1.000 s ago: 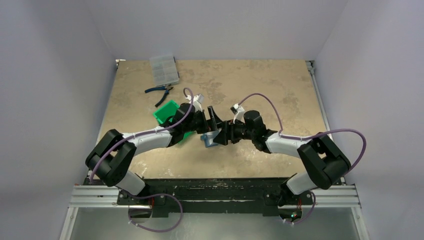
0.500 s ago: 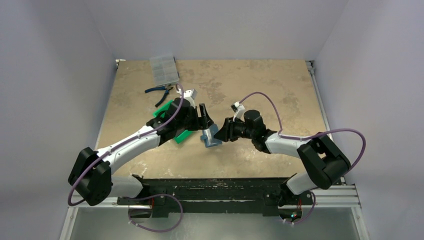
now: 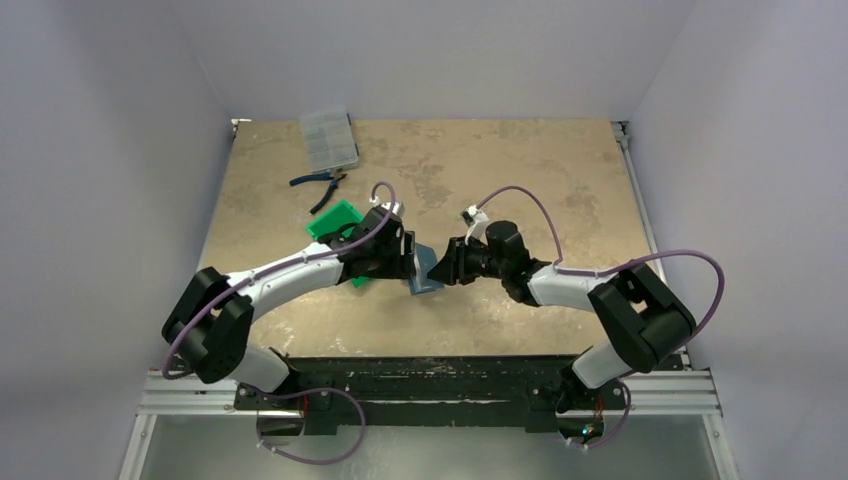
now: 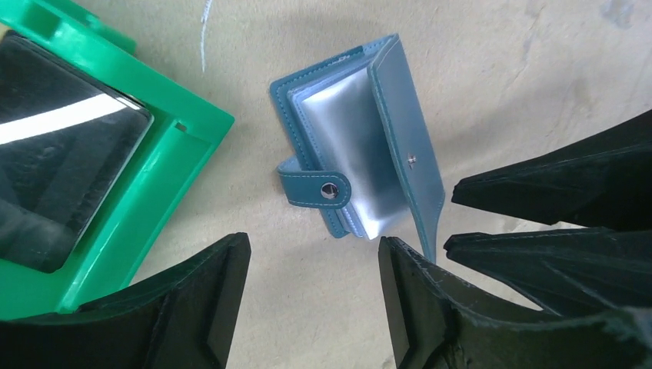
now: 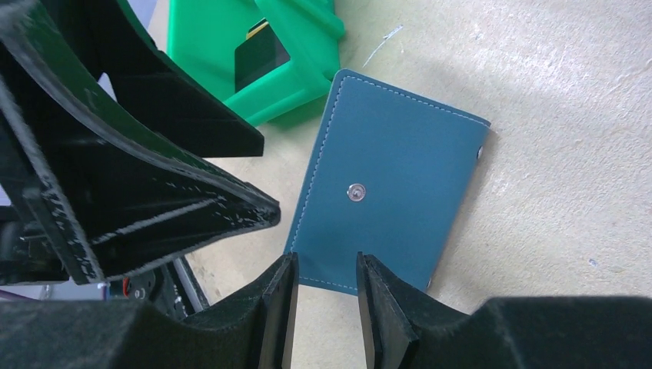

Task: Put the credit cards into the card holder
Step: Close the card holder.

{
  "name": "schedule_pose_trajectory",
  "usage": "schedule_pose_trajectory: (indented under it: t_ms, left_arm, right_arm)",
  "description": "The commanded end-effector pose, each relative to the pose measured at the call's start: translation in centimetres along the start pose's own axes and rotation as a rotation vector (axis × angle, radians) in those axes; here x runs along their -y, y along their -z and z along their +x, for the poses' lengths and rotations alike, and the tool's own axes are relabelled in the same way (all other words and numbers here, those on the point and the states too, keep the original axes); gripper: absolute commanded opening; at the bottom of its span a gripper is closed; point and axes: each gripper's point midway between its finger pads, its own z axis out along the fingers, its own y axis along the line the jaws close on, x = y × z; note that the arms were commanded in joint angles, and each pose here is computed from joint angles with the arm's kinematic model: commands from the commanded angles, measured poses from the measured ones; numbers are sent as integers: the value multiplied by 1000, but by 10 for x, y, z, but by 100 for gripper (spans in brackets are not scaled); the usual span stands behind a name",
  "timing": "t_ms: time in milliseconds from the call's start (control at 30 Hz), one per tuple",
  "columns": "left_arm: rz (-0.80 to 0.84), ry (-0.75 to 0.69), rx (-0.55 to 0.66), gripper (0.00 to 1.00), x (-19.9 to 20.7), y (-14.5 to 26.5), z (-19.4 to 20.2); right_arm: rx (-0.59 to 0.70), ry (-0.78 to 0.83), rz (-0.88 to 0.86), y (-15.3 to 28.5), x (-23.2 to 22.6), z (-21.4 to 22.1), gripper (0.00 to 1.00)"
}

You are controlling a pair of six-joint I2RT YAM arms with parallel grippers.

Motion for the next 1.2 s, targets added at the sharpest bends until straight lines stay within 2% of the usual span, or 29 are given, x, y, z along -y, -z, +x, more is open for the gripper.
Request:
schedule_pose_trajectory:
  t_ms: [0, 300, 433, 633, 833, 900, 1000, 1167]
  left_arm:
    - [1, -42, 30, 67, 10, -6, -16]
    - [-2, -50, 26, 68, 19, -25, -19]
    - [-16, -52, 19, 61, 19, -33, -18]
    - [-32, -58, 12, 60, 18, -42, -17]
    - [-70, -55, 23, 46, 7, -37, -13]
    - [-78, -47, 32, 44, 3, -32, -12]
    - [-69, -28, 63, 41, 1, -22, -13]
    - [-80, -19, 85, 30, -5, -16, -11]
  right_arm:
    - [26, 13, -34, -3, -8, -8, 41]
    - [28, 11, -37, -2, -9, -9, 41]
    - [30, 10, -41, -2, -10, -9, 41]
    - [25, 7, -40, -3, -8, -7, 41]
    - [2, -23, -87, -7, -17, -8, 40]
    - [-9, -37, -109, -9, -22, -9, 40]
    - [-33, -59, -153, -13, -30, -10, 37]
    - [-68, -74, -168, -21, -32, -13, 32]
